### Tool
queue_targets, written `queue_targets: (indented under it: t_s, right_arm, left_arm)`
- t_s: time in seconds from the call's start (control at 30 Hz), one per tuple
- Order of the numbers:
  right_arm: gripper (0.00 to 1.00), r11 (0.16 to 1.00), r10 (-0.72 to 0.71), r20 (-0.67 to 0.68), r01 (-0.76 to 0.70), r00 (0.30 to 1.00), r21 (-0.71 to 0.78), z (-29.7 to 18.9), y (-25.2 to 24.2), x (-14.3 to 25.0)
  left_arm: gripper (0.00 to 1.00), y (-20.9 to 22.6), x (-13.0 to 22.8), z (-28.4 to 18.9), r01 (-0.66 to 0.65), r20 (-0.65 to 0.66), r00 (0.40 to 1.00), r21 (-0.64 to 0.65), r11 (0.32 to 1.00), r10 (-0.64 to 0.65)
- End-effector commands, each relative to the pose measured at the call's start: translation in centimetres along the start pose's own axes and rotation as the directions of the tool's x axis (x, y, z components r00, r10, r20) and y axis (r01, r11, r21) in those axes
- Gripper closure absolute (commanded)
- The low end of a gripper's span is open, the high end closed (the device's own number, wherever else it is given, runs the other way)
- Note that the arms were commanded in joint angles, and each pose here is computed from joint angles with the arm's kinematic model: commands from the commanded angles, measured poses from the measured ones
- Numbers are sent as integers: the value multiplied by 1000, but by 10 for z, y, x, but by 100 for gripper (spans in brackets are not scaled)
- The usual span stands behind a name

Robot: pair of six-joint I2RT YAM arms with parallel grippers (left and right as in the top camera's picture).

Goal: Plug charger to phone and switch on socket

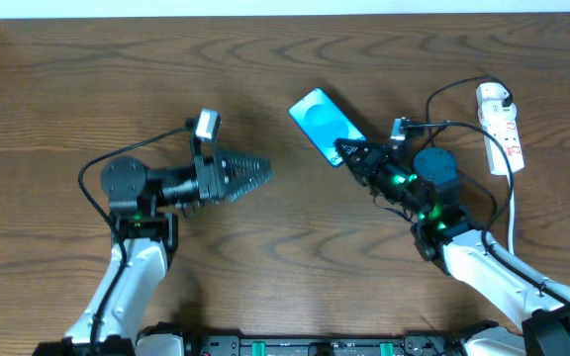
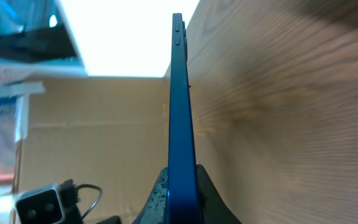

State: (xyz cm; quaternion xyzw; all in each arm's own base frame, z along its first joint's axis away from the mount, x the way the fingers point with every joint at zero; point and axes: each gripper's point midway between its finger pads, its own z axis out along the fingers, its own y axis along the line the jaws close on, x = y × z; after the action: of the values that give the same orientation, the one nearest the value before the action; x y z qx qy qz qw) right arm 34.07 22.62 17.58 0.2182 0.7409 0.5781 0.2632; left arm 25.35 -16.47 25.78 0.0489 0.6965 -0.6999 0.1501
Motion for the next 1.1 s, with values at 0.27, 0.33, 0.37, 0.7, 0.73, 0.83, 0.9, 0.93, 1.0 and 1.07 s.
queue_targets:
  t_s: [0.27, 0.33, 0.37, 0.7, 0.73, 0.83, 0.9, 0.93, 1.0, 1.07]
  right_arm:
    - [99, 993, -102, -56, 98, 993, -74, 4, 23, 21]
    - [99, 992, -103, -63, 99, 993, -76, 5, 24, 24]
    - [99, 992, -104, -67, 99, 992, -77, 5, 24, 26]
    - [99, 991, -116, -55, 112, 992, -71, 15, 30, 52]
    - [99, 991, -118, -37, 115, 992, -65, 16, 30, 53]
    - [99, 994, -99, 1, 99, 995, -56, 18, 31, 55]
    - [99, 994, -83, 1, 83, 997, -65, 19, 34, 58]
    - [99, 994, -76, -1, 76, 997, -75, 19, 36, 59]
    - [99, 993, -66, -14, 64, 998, -100, 18, 42, 61]
    - [99, 992, -50, -36, 45, 998, -122, 18, 47, 65]
  left_arm:
    - [1, 79, 46, -14, 10, 212, 977, -107, 994, 13]
    - [0, 97, 21, -24, 160, 391, 915, -136, 978, -96]
    - [0, 105, 6, -33, 239, 496, 856, -128, 963, -147]
    - [0, 111, -45, -76, 406, 795, 529, 70, 911, -297]
    - [0, 106, -46, -73, 388, 789, 541, 72, 919, -290]
    - [1, 96, -48, -66, 348, 788, 552, 78, 934, -271]
    - [0, 94, -48, -59, 341, 790, 551, 80, 937, -268]
    - [0, 93, -48, -56, 338, 788, 554, 80, 938, -268]
    - [1, 91, -47, -47, 336, 784, 560, 81, 938, -268]
    - [2, 91, -45, -41, 338, 783, 560, 81, 938, -269]
